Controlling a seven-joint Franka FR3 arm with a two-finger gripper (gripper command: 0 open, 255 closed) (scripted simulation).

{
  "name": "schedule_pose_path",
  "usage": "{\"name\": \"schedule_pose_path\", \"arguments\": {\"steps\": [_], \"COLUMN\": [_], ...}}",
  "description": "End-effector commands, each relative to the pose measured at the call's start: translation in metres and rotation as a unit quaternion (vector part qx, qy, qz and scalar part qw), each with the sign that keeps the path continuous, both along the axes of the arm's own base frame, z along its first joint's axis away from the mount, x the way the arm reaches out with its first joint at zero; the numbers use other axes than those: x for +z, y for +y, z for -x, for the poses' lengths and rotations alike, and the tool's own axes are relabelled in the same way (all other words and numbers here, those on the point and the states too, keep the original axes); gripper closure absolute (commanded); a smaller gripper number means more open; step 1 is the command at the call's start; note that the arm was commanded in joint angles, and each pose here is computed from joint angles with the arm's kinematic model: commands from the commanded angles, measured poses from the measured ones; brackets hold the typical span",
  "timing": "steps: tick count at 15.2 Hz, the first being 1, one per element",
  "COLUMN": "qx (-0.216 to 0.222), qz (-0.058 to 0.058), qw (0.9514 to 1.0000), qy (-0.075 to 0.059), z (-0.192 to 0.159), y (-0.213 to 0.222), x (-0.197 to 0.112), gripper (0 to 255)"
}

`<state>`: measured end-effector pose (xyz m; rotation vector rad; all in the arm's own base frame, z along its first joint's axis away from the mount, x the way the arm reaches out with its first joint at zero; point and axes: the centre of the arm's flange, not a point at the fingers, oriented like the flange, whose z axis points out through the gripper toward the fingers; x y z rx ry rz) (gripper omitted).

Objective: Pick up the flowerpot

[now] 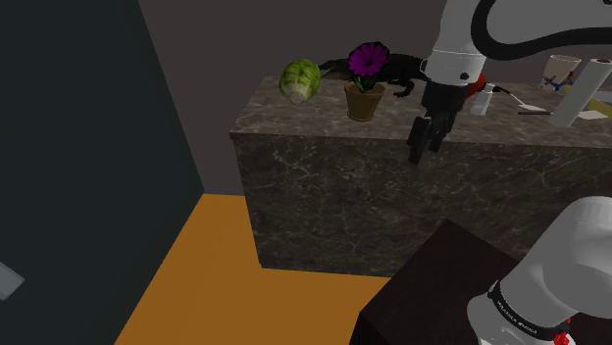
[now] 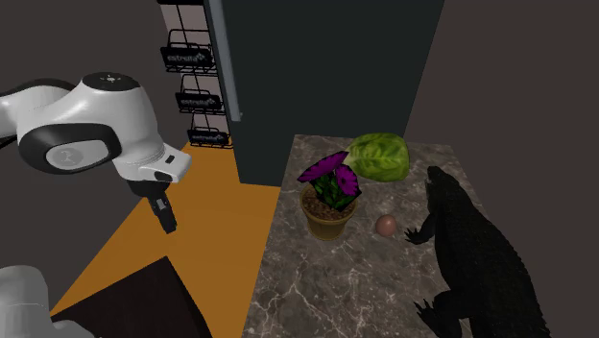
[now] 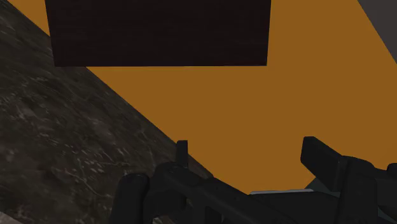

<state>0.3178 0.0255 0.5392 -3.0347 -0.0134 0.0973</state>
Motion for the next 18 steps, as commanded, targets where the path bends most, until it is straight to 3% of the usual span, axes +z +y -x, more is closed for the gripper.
{"name": "schedule_pose_path", "arguments": {"steps": [1, 9, 18], "qx": [0.0, -0.028, -0.058], "qz": [0.0, -0.041, -0.088], "qw": [1.0, 0.9983, 0.9923], "qy": [0.0, -0.031, -0.066], "z": [0.0, -0.073, -0.148], "y": [0.0, -0.059, -0.135], "x": [0.0, 0.043, 0.089], "gripper": [0, 0, 0]}}
